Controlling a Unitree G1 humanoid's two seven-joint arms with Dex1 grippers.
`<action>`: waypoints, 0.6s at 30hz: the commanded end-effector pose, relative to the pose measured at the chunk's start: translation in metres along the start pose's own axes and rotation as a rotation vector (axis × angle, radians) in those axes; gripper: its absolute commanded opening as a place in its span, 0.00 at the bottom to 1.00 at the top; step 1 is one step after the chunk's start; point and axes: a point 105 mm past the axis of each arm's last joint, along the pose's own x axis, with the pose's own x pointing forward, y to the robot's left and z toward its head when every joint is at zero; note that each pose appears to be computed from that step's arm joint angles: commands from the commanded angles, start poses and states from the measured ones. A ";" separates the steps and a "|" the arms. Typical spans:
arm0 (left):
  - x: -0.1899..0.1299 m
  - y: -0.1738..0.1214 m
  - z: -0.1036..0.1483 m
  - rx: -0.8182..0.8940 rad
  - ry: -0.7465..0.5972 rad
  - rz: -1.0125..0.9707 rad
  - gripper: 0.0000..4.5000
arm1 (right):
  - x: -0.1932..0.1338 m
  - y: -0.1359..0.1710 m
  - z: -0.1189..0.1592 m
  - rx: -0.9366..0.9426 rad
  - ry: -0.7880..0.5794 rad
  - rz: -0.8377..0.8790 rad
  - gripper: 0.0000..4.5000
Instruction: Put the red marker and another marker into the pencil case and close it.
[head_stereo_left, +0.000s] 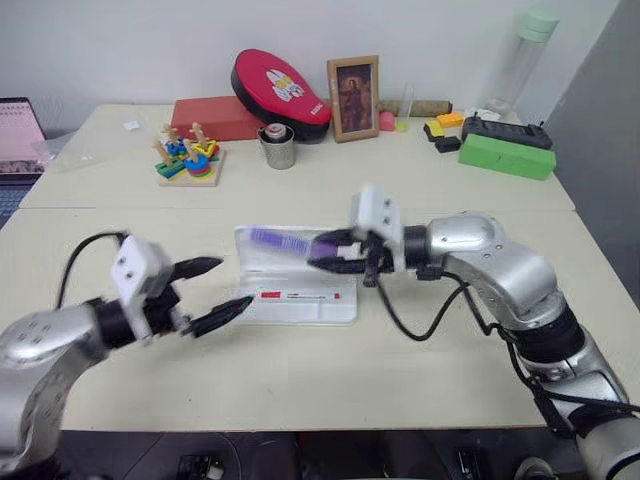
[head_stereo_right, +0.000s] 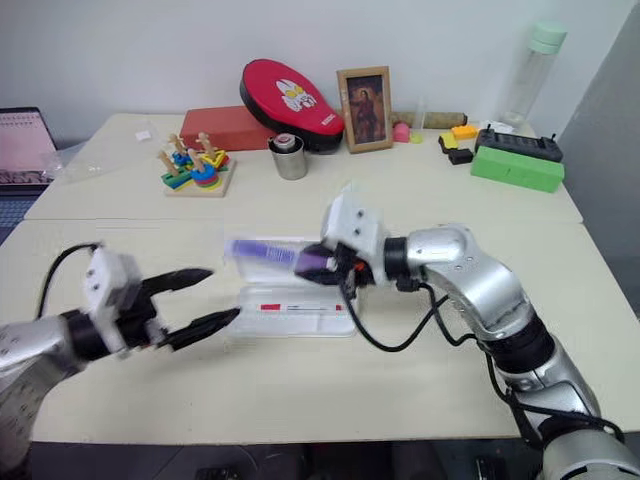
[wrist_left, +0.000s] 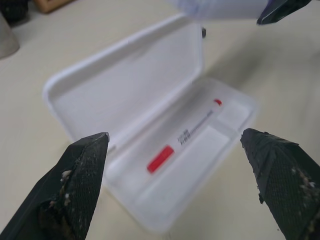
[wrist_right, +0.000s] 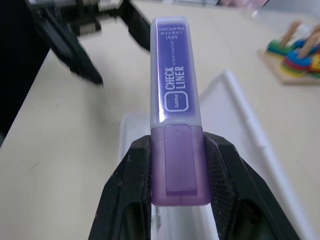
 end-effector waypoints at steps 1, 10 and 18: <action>-0.018 -0.012 0.011 0.021 -0.031 0.025 1.00 | 0.022 0.003 -0.008 -0.039 0.071 0.035 0.24; -0.027 -0.027 0.007 -0.021 -0.021 0.074 1.00 | 0.069 0.022 -0.044 -0.027 0.192 0.118 0.24; -0.025 -0.029 0.004 -0.021 -0.001 0.092 1.00 | 0.075 0.024 -0.051 -0.021 0.213 0.125 0.24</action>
